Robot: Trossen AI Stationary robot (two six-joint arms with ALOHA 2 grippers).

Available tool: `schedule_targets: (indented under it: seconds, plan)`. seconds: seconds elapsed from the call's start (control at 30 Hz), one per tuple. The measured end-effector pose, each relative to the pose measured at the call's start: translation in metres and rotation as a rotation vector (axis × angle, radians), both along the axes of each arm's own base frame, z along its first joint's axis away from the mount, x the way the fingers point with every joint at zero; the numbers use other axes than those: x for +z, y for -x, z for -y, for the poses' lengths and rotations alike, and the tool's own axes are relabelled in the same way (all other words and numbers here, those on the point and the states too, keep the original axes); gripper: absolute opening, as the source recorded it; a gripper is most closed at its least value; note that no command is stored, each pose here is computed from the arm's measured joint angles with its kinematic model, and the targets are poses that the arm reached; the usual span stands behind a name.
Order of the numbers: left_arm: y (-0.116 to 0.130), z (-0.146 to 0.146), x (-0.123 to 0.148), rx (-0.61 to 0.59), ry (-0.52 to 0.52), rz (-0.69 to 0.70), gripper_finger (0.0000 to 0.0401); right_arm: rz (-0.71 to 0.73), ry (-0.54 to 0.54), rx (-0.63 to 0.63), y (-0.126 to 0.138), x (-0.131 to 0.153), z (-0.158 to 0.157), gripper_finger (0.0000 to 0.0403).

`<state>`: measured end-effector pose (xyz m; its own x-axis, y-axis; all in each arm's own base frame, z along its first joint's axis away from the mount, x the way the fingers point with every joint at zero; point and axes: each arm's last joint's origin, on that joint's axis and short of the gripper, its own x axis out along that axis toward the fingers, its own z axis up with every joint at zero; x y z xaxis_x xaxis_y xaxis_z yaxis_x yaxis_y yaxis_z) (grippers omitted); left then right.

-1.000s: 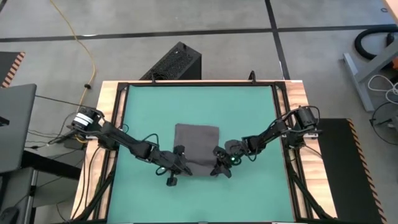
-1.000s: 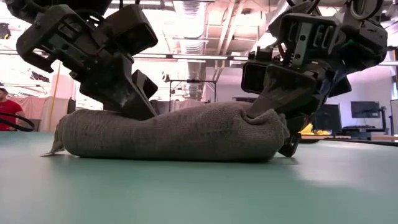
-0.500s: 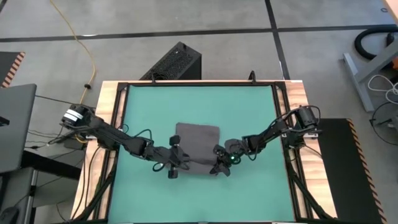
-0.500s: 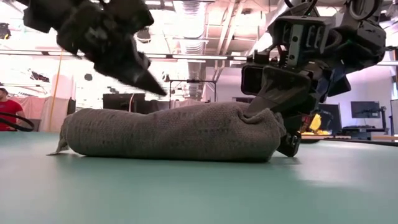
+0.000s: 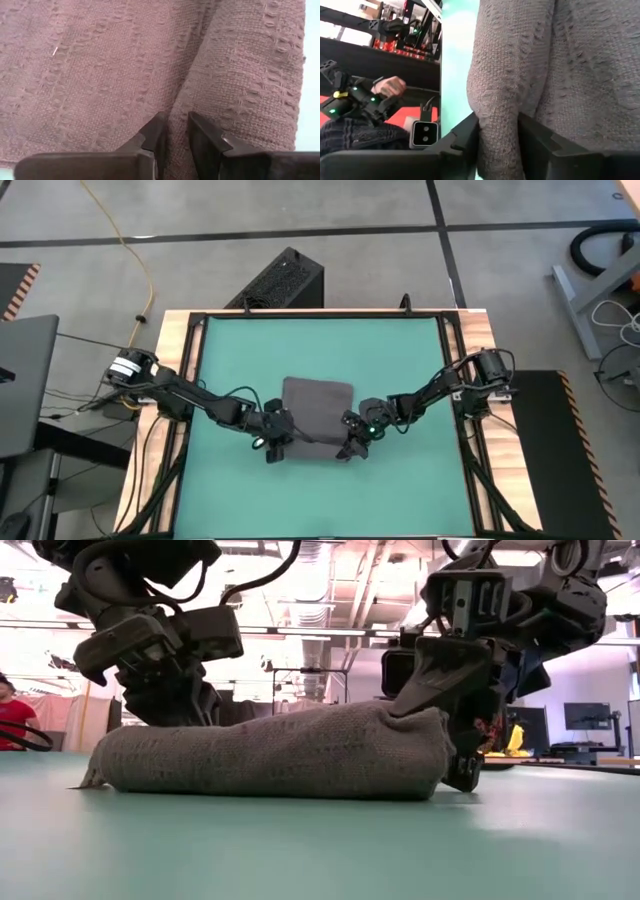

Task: Roll towel into tight, uniform cylinder
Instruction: Roll the gray towel

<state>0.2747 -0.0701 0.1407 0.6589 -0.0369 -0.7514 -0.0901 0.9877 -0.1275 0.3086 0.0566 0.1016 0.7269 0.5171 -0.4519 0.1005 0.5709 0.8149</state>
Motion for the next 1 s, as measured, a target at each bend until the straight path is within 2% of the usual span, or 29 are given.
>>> schedule_targets:
  seconds: [0.17, 0.37, 0.57, 0.73, 0.9, 1.0]
  plan:
    - [0.000, 0.000, -0.002, -0.003, -0.005, -0.005, 0.0041, -0.031, 0.005, -0.012, 0.000, 0.005, 0.005, 0.0173]
    - [-0.004, 0.002, -0.021, 0.003, -0.010, -0.066, 0.0012, -0.130, 0.125, -0.058, 0.015, 0.019, 0.019, 0.0176]
    - [-0.009, 0.001, -0.033, 0.006, -0.005, -0.077, 0.0002, -0.110, 0.243, -0.048, 0.030, 0.047, 0.027, 0.0176]
    - [-0.009, -0.002, -0.033, 0.001, -0.006, -0.076, 0.0001, 0.008, 0.363, -0.018, 0.039, 0.071, 0.029, 0.0176]
    - [-0.009, -0.003, -0.033, -0.002, -0.008, -0.078, 0.0000, 0.146, 0.584, 0.021, 0.047, 0.090, 0.019, 0.0176]
    - [-0.009, -0.003, -0.033, -0.005, -0.010, -0.079, 0.0000, 0.242, 0.739, 0.136, 0.050, 0.093, -0.001, 0.0177]
